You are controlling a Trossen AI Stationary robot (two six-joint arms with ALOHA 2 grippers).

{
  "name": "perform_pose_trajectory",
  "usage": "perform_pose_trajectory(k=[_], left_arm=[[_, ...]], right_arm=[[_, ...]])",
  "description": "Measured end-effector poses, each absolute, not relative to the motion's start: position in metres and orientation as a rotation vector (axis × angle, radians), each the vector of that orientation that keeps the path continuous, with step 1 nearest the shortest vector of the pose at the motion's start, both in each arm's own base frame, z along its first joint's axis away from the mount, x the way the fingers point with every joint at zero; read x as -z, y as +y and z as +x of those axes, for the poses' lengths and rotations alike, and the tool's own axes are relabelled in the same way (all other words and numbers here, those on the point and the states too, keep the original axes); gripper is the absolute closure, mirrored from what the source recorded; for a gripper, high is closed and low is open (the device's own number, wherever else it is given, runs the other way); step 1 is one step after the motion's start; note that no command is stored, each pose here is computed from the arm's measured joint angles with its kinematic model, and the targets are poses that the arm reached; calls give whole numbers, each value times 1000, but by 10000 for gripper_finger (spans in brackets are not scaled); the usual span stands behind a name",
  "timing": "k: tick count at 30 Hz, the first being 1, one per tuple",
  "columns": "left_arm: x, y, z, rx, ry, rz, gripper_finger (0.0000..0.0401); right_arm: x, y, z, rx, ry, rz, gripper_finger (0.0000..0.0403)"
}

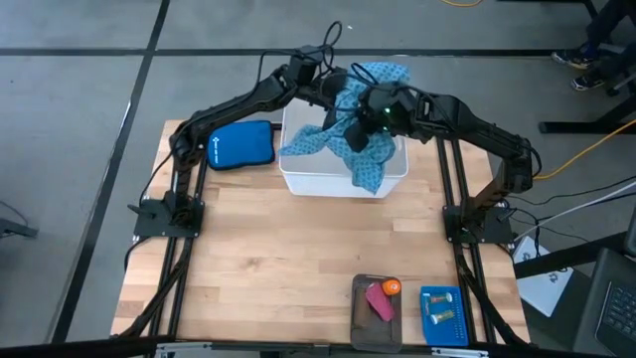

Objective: Pick & place medical supplies in basket/bin
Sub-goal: Put the blue patient gown into the white bin

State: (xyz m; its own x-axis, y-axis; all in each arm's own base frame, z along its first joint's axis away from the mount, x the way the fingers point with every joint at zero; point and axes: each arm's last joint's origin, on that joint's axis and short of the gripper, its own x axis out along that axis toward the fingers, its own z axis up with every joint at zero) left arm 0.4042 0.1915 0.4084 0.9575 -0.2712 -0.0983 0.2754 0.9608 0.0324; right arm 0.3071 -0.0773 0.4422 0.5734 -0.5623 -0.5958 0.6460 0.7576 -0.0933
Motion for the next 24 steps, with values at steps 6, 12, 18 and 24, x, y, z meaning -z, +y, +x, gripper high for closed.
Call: perform_pose_trajectory(k=[6, 12, 18, 24], left_arm=[[-394, 213, 408, 317, 76, 37, 389], [-378, 240, 404, 300, 95, 52, 389], [-377, 259, 393, 260, 91, 89, 389], [-367, 267, 391, 267, 120, 58, 389]], right_arm=[[-433, -94, 309, 747, 700, 159, 398], [-419, -122, 314, 765, 761, 176, 398], [-416, -151, 312, 763, 737, 213, 398], [-408, -163, 316, 734, 759, 236, 398]])
